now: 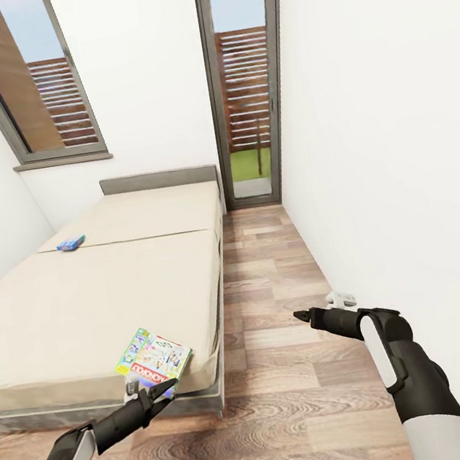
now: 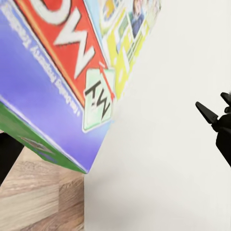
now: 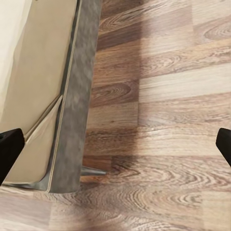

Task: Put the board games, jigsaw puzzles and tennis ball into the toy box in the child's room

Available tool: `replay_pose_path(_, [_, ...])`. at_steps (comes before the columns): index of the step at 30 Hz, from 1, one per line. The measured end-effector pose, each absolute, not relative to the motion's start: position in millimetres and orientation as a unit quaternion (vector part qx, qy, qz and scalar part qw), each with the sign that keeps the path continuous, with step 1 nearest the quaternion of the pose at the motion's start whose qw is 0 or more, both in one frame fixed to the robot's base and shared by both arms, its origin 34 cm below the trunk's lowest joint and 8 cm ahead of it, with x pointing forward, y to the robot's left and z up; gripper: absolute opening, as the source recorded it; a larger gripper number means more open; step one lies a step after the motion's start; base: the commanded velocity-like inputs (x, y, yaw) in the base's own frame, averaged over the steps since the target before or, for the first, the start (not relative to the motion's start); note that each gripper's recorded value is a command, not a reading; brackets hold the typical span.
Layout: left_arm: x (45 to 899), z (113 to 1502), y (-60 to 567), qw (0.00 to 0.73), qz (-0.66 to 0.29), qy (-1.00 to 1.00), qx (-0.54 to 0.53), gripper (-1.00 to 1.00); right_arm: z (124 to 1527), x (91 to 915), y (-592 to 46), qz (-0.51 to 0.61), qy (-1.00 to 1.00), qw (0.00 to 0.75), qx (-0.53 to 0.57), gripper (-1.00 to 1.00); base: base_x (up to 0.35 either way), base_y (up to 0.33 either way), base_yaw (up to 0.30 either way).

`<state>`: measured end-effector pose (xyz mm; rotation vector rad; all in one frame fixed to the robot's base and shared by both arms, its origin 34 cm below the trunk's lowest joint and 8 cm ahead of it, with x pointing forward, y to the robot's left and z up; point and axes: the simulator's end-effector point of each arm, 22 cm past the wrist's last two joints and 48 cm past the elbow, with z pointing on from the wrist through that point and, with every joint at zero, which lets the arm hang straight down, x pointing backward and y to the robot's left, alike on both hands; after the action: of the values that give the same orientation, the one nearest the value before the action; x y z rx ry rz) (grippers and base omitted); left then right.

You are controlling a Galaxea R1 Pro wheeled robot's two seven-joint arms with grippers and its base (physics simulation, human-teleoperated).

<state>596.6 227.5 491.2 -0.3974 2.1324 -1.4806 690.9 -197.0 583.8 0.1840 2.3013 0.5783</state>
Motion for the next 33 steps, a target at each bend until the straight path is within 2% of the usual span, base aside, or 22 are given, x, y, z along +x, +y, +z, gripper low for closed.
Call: replay_pose_path(33, [598.6, 496.1, 230.6, 0.258, -0.545, 0.783, -0.151, 1.00, 584.2, 690.8, -196.3, 0.225, 0.900, 0.367, 0.072, 1.00, 0.000, 0.000, 0.000])
